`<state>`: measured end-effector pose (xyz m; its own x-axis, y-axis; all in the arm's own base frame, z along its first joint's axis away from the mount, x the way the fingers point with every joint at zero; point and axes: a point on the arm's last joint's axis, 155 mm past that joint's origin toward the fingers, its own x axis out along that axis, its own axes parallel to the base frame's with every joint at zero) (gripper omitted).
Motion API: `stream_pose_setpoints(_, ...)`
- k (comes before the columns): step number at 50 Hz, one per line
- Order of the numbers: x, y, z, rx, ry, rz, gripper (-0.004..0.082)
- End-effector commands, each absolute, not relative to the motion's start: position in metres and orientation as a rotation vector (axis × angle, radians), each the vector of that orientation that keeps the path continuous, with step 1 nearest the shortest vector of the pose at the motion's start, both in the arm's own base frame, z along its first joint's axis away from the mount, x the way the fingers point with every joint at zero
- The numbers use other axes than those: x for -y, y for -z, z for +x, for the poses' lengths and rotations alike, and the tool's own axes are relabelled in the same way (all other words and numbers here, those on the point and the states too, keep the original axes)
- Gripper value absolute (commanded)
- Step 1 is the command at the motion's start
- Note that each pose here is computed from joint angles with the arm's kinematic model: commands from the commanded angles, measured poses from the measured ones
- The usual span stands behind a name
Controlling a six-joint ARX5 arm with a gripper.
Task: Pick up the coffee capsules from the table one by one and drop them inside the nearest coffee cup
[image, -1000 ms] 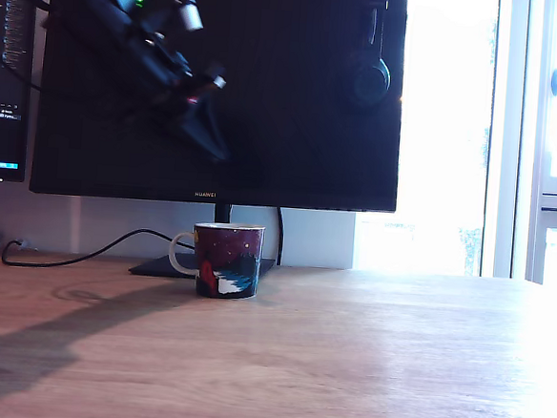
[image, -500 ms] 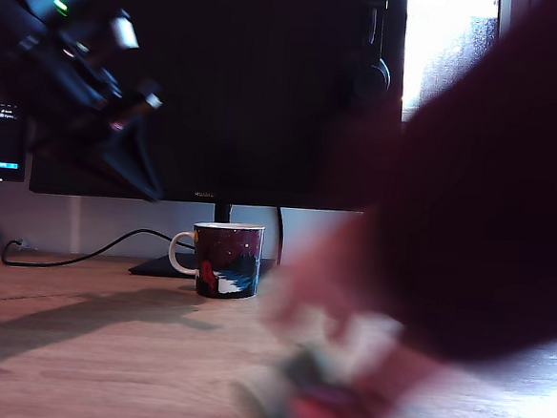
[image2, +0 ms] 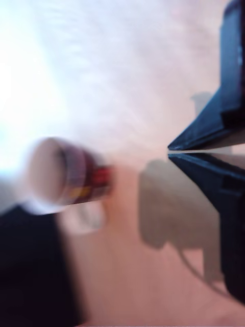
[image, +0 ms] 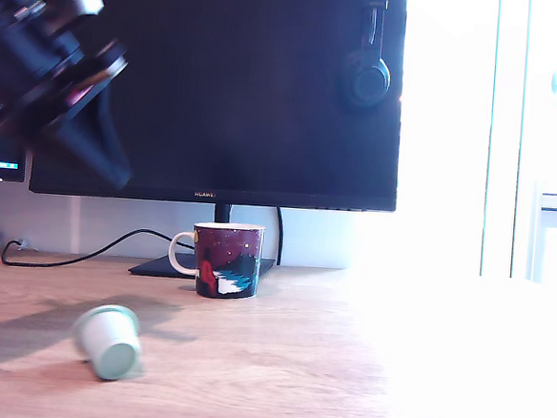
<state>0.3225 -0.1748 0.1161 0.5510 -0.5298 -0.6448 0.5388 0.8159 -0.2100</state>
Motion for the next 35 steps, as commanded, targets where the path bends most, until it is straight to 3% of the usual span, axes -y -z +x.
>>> stream_pose_setpoints(1, 0.173, -0.109, 0.314, -0.760, 0.634, 0.001, -0.0019)
stream_pose_setpoints(11, 0.169, -0.100, 0.299, -0.749, 0.637, -0.010, -0.0019)
stream_pose_setpoints(35, 0.185, -0.106, 0.291, -0.637, 0.706, -0.020, -0.0019)
